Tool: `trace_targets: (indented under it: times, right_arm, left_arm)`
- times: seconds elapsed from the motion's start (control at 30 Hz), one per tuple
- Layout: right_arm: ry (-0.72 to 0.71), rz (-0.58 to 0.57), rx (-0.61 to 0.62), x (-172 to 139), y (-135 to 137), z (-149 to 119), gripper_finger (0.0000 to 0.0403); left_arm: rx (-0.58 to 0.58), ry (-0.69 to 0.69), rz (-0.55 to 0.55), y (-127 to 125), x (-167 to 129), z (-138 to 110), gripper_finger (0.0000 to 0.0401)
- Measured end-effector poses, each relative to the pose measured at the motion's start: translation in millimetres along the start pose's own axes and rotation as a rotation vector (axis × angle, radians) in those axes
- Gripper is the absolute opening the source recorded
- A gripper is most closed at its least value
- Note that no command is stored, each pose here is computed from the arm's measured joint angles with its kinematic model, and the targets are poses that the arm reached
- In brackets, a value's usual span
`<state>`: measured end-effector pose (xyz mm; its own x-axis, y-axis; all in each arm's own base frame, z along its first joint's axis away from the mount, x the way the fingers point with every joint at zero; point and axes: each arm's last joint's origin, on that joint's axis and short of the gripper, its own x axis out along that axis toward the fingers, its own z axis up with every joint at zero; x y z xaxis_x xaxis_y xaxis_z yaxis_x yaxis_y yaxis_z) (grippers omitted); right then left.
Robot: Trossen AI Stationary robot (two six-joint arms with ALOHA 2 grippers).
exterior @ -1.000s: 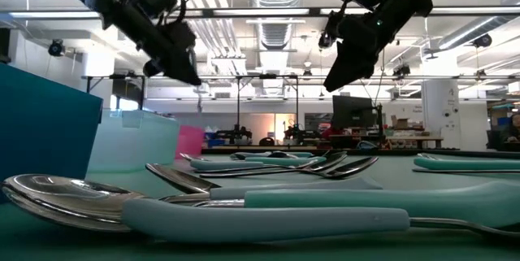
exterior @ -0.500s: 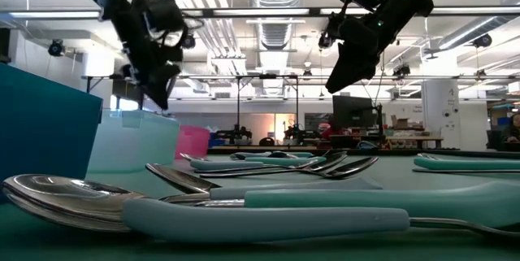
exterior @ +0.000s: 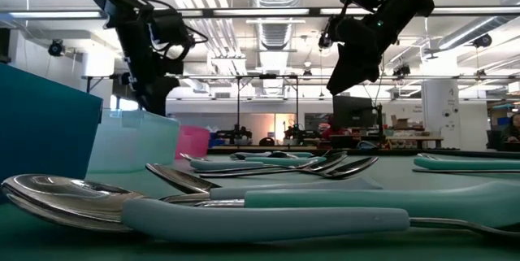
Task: Sort silverware by color (type)
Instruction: Put the black spoon into the green bin
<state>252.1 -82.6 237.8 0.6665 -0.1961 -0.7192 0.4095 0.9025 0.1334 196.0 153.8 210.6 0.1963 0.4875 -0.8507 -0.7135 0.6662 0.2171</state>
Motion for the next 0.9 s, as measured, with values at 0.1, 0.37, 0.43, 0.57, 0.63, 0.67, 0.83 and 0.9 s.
trace_targets:
  times: [0.1, 0.37, 0.43, 0.57, 0.63, 0.67, 0.83, 0.9]
  right_arm:
    - [-0.014, -0.010, 0.044, 2, 0, 1, 0.0141]
    - [-0.024, -0.045, 0.085, 29, -2, 2, 0.0143]
    - [-0.026, -0.045, 0.101, 38, -2, 2, 0.0143]
    - [-0.010, -0.048, 0.123, 55, -2, 5, 0.0144]
    - [-0.003, -0.050, 0.130, 63, -1, 9, 0.0144]
    - [0.000, -0.051, 0.140, 66, -1, 11, 0.0144]
    - [0.021, -0.057, 0.159, 88, 0, 21, 0.0141]
    - [0.030, -0.061, 0.180, 97, 0, 24, 0.0142]
  left_arm:
    - [-0.009, -0.062, -0.025, 0, -10, 3, 0.0151]
    - [-0.010, -0.275, -0.257, -12, -40, 10, 0.0152]
    - [0.001, -0.291, -0.284, -19, -46, 8, 0.0151]
    - [0.037, -0.332, -0.338, -34, -57, 4, 0.0147]
    - [0.046, -0.363, -0.368, -41, -63, 2, 0.0145]
    - [0.050, -0.383, -0.383, -45, -65, 0, 0.0144]
    - [0.049, -0.451, -0.447, -57, -76, -9, 0.0142]
    - [0.048, -0.460, -0.469, -61, -80, -13, 0.0142]
